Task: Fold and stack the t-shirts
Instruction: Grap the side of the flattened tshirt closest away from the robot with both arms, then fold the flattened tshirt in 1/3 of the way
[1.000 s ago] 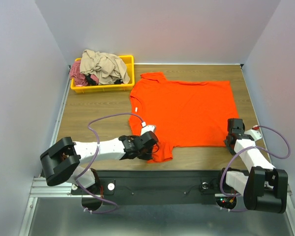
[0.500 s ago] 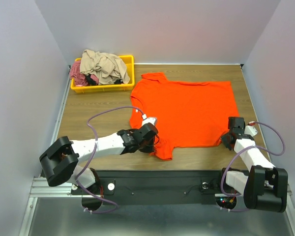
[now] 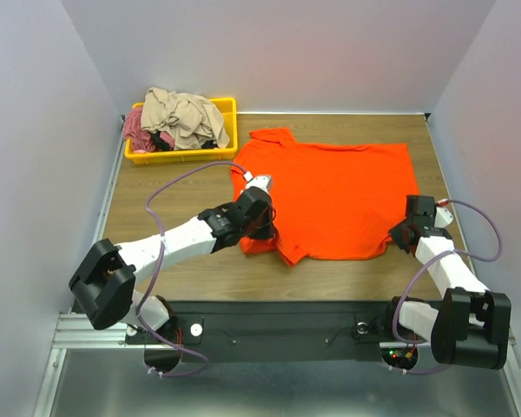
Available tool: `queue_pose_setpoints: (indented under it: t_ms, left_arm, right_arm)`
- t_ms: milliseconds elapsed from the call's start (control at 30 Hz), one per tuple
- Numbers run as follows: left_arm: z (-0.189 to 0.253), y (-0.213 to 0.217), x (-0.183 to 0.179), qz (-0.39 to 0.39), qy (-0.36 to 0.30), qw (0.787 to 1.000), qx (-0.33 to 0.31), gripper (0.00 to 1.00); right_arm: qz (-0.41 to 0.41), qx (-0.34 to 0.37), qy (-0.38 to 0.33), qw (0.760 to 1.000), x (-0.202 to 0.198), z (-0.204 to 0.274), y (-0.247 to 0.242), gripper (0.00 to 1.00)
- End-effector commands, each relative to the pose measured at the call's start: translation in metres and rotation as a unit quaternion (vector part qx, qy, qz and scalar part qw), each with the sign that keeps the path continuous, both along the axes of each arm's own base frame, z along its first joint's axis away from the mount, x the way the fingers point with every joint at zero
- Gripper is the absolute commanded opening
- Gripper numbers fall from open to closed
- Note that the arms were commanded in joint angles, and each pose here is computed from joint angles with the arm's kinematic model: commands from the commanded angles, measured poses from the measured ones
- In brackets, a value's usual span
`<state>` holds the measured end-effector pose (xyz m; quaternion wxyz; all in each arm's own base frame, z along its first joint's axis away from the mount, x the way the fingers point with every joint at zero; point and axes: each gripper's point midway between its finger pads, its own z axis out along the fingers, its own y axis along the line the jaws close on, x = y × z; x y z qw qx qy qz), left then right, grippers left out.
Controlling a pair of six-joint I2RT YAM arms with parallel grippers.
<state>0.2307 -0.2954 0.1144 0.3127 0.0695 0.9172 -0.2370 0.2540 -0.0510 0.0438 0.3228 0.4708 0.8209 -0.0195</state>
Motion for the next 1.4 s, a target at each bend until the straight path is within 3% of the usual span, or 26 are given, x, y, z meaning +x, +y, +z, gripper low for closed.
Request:
queue_pose_setpoints:
  t_ms: [0,267,667,1300,1333,1367]
  left_arm:
    - [0.036,-0.009,0.038,0.015,-0.053,0.998,-0.036,0.0]
    - [0.049,-0.01,0.09,0.056,-0.058,0.995,-0.06,0.0]
    - [0.056,0.0,0.166,0.096,-0.08,0.991,-0.047,0.0]
    - [0.035,-0.014,0.266,-0.044,-0.135,0.99,0.017,0.0]
    - [0.025,-0.013,0.27,-0.044,-0.126,0.991,0.025,0.03]
    - [0.029,-0.013,0.273,-0.044,-0.128,0.991,0.024,0.11]
  right_arm:
    - [0.011,-0.017,-0.033,0.999,0.022,0.023,-0.005,0.0]
    - [0.001,-0.041,-0.026,0.999,0.043,0.034,-0.018,0.0]
    - [0.002,-0.057,-0.003,0.998,0.081,0.036,-0.029,0.0]
    - [0.023,-0.092,0.012,0.995,0.123,0.025,-0.043,0.0]
    - [0.025,-0.093,0.013,0.995,0.124,0.025,-0.043,0.01]
    - [0.026,-0.094,0.014,0.995,0.126,0.024,-0.043,0.01]
